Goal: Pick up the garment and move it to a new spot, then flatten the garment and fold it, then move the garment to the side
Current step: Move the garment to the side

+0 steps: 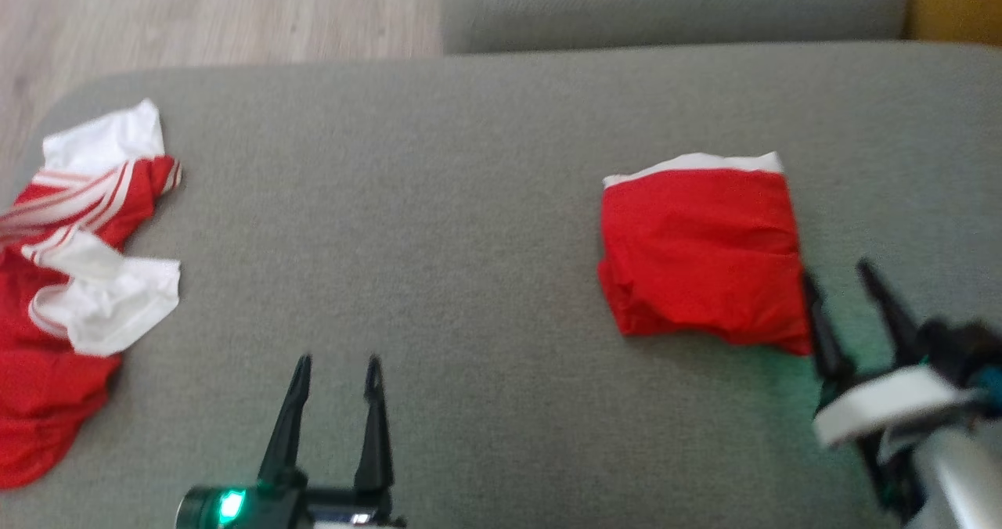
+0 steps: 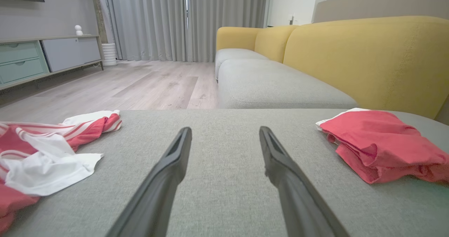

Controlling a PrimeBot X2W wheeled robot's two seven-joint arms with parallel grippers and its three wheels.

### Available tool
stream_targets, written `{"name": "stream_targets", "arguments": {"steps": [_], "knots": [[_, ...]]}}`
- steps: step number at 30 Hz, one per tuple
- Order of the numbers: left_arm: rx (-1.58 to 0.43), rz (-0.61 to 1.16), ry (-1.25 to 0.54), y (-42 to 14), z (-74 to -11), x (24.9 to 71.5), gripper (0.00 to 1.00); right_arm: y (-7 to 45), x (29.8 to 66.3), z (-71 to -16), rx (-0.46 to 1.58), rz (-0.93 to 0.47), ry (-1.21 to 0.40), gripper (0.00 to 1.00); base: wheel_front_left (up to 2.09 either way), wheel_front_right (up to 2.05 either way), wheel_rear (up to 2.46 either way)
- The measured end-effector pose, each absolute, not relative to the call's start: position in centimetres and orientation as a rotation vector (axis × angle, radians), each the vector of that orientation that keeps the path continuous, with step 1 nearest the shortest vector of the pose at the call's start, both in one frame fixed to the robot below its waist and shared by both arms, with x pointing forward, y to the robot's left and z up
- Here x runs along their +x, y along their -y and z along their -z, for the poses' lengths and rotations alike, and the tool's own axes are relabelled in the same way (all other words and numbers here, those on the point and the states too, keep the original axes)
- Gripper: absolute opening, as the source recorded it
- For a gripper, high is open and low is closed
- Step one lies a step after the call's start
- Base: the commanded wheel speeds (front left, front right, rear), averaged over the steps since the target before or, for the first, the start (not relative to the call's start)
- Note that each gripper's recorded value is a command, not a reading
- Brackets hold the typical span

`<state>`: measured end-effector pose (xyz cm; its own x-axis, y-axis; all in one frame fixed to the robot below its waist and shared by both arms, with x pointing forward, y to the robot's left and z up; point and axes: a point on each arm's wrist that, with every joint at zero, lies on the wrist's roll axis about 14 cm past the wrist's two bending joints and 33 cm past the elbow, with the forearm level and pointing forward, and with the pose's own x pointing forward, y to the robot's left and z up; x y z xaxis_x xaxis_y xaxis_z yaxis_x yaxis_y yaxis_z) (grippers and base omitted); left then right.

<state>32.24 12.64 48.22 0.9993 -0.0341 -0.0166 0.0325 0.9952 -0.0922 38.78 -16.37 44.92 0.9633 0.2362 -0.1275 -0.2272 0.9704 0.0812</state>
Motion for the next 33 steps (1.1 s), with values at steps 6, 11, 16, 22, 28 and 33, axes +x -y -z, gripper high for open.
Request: {"name": "stream_targets", "arguments": {"steps": [6,11,16,22,28,33], "knots": [[-0.097,0.044,-0.029,-12.1,-47.9,33.9,1.00,18.4,43.2,-43.2,0.080,-0.179,-0.253,1.00,0.00,0.00,0.00],[-0.097,0.037,-0.048,-12.1,-47.3,34.4,1.00,18.6,44.0,-39.2,0.096,-0.168,-0.454,1.00,0.00,0.00,0.00],[-0.094,0.026,-0.058,-12.3,-46.9,35.4,1.00,17.0,43.9,-36.5,0.166,-0.196,-0.588,0.82,0.00,0.00,0.00],[-0.097,0.052,-0.072,-11.4,-46.2,36.8,1.00,17.1,45.4,-37.2,0.230,-0.205,-0.569,0.00,0.00,0.00,0.00],[-0.112,0.126,-0.063,-9.2,-45.9,39.4,1.00,23.3,47.8,-39.3,0.119,-0.119,-0.501,0.00,0.00,0.00,0.00],[-0.119,0.198,-0.066,-7.1,-44.9,41.7,1.00,29.9,49.1,-40.8,-0.041,-0.029,-0.484,0.00,0.00,0.00,0.00]]}}
